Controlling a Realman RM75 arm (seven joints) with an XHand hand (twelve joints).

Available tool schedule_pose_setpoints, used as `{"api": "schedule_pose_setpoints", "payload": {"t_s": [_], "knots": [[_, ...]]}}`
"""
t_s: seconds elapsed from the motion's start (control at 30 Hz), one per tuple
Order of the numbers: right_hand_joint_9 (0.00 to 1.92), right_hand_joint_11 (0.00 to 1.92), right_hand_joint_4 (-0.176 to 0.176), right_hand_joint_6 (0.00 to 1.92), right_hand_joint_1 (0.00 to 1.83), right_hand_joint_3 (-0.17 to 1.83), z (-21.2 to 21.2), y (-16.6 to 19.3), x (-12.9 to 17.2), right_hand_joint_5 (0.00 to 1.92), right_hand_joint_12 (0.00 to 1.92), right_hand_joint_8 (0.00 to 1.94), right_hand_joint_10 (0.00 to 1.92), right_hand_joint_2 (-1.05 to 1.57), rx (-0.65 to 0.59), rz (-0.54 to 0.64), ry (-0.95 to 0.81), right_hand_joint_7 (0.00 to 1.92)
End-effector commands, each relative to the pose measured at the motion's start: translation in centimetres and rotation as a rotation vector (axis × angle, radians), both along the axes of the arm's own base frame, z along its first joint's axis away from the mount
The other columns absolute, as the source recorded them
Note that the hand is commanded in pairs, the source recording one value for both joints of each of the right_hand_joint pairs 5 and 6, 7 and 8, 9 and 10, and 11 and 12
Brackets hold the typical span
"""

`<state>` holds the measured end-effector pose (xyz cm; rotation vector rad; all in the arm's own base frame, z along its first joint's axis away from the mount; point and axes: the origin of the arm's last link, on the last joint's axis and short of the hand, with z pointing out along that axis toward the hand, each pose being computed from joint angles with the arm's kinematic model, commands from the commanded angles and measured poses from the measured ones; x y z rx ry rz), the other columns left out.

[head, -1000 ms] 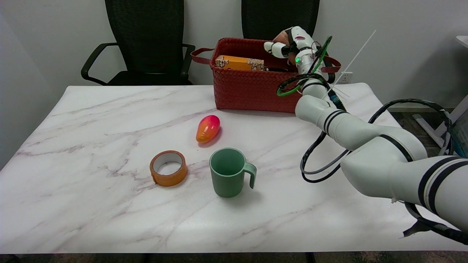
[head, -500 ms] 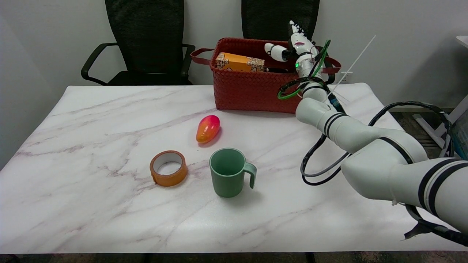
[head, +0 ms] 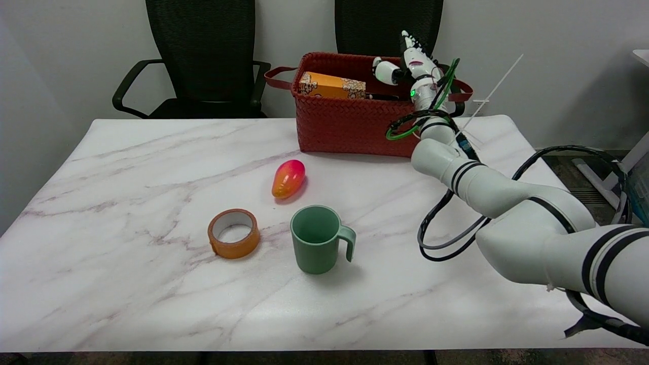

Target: Place the wooden cylinder into the brown storage basket.

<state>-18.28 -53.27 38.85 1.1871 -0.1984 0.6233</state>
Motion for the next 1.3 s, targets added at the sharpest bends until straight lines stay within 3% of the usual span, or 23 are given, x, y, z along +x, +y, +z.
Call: {"api": "schedule_pose_setpoints", "payload": {"t_s": [0.03, 0.17, 0.27, 0.67, 1.3], "knots": [[0.00, 0.26, 0.000, 0.00, 0.35, 0.61, 2.8, 3.4, 2.5, 0.00, 0.26, 0.00, 0.00, 1.01, 0.008, 0.202, -0.136, 0.00], [0.01, 0.27, 0.000, 0.00, 0.33, 0.92, 4.3, 5.8, 5.4, 0.00, 0.27, 0.00, 0.01, 1.04, 0.038, 0.324, -0.215, 0.00], [0.01, 0.22, 0.000, 0.00, 0.29, 1.03, 5.6, 8.4, 6.3, 0.00, 0.22, 0.00, 0.01, 1.07, 0.043, 0.385, -0.244, 0.00], [0.00, 0.13, 0.000, 0.00, 0.19, 1.15, 8.3, 19.0, 4.3, 0.00, 0.13, 0.01, 0.00, 1.21, -0.049, 0.486, -0.272, 0.01], [0.02, 0.12, 0.000, 0.00, 0.14, 1.17, 6.2, 24.7, 1.9, 0.00, 0.12, 0.02, 0.02, 1.26, -0.038, 0.555, -0.391, 0.02]]}}
